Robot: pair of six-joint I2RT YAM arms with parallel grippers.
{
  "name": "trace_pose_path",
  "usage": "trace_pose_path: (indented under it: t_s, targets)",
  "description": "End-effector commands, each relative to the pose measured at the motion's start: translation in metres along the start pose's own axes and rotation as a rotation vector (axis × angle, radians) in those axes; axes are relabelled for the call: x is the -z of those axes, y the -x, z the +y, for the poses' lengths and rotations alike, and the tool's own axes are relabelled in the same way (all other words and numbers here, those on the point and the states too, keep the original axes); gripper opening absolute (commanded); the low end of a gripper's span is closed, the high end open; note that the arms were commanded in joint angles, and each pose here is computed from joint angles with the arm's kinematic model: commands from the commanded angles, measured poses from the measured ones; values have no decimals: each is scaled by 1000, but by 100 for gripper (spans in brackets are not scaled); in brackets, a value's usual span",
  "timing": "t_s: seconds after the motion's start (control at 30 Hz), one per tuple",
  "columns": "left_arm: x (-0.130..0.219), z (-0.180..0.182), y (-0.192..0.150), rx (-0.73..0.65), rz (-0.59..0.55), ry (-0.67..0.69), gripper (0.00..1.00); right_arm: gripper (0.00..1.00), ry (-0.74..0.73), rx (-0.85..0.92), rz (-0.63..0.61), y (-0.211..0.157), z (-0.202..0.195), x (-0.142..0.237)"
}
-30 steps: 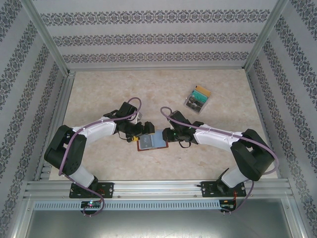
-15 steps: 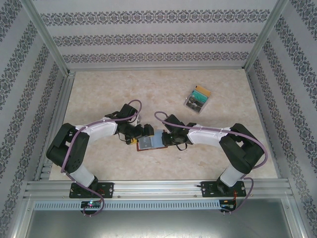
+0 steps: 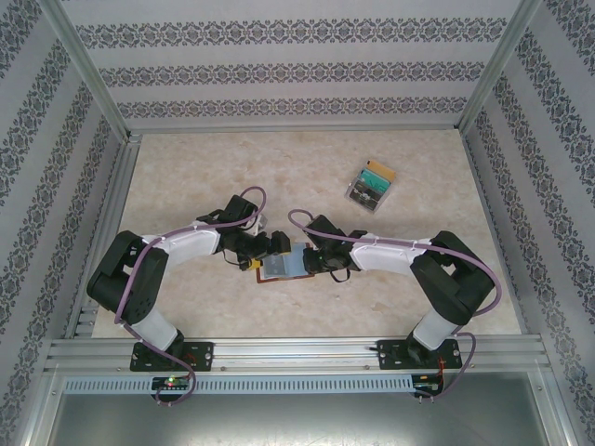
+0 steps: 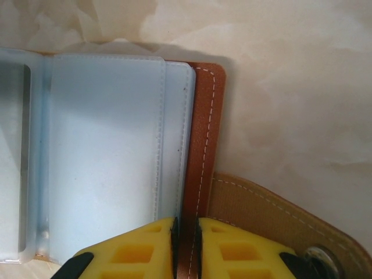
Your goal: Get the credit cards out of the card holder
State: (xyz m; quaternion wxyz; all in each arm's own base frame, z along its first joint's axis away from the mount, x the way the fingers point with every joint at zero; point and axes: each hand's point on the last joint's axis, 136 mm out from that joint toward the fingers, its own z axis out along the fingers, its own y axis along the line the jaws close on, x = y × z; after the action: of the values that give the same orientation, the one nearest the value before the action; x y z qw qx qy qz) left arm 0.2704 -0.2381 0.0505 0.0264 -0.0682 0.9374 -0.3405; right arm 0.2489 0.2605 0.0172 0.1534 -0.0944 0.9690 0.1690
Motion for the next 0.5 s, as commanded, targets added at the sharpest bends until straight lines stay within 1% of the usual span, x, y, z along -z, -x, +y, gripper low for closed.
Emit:
trace_pose_path:
  t_s: [0.0, 0.07, 0.2, 0.33, 0.47]
  targets:
    - [4, 7, -5, -8, -4, 55, 100, 19, 5, 14, 40, -10, 5, -10]
    - [15, 10, -1, -24, -40, 113, 100, 19, 4, 14, 37, -10, 5, -9]
    - [28, -1, 4, -62, -77, 99, 100, 19, 7, 12, 39, -10, 5, -10]
    - [20, -9, 3, -58, -49, 49, 99, 19, 10, 11, 40, -10, 6, -11]
    - [10, -3, 1, -38, -24, 45, 98, 19, 10, 13, 37, -10, 6, -10]
